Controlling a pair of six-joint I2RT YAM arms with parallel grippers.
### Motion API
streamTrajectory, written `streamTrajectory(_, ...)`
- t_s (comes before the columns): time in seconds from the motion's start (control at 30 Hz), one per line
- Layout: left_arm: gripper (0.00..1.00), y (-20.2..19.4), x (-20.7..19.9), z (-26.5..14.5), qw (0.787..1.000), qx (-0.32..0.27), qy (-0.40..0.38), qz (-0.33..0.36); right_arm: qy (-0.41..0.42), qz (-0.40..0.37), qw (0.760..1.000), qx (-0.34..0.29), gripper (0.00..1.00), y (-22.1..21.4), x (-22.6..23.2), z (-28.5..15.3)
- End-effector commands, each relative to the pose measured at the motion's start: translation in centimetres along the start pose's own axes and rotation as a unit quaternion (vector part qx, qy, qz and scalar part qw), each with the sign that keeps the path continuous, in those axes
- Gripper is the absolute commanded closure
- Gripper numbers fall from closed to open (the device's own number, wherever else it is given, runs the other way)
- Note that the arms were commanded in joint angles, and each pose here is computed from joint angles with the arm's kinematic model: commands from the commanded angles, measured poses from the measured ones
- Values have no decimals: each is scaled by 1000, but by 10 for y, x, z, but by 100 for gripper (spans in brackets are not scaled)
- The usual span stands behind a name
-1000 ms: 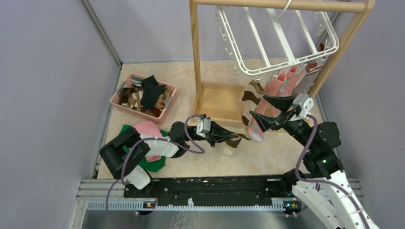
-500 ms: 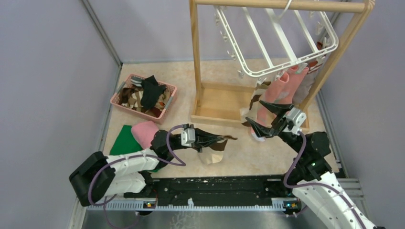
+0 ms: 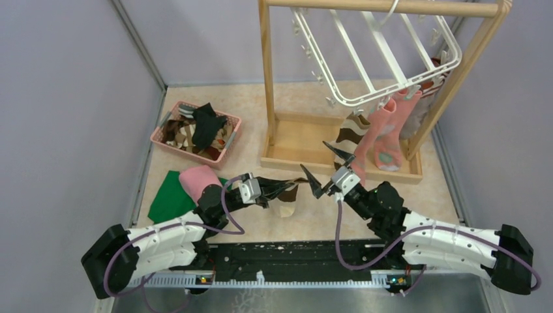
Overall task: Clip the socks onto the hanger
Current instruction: Adjust the hanger on the clothesline.
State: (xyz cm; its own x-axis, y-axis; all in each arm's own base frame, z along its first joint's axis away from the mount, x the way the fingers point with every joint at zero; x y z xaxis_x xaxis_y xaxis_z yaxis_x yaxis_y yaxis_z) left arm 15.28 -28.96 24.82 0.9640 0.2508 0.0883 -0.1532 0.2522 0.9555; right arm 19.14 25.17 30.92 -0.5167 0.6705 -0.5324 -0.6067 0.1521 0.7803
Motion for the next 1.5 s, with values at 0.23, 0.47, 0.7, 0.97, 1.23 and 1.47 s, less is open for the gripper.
streamTrajectory(0.23, 100, 8, 17, -11, 999, -19, 32, -4, -210, -5, 971, -116, 16, 41, -86, 9)
streamTrajectory(0.47, 100, 9, 23, -18, 999, -22, 39, -1, -226, 23, 965, -132, 18, 41, -100, 26)
streamTrajectory(0.7, 100, 10, 25, -20, 999, -24, 39, 1, -264, 52, 952, -147, 23, 44, -110, 43)
streamTrajectory(0.97, 100, 10, 26, -23, 999, -26, 37, 5, -294, 68, 941, -152, 23, 46, -121, 52)
streamTrajectory(1.23, 100, 11, 26, -25, 999, -27, 38, 8, -314, 82, 933, -158, 24, 43, -130, 59)
streamTrajectory(1.47, 100, 8, 26, -27, 999, -24, 38, 7, -323, 80, 927, -173, 25, 42, -134, 62)
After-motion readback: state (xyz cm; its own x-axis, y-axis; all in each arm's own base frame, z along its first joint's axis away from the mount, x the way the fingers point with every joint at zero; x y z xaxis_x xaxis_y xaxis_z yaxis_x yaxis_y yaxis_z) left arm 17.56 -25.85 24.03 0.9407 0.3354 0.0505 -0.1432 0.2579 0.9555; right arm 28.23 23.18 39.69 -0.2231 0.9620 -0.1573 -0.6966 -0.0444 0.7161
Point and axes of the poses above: each gripper's point midway between its finger pads, its own z axis out along the fingers, its own x axis along the line the jaws close on, y = z × x, the point moved 1 cm from there along -z, back along the fingers, and after that the axes turned 7 degrees about -z, right-handed, at the moved point
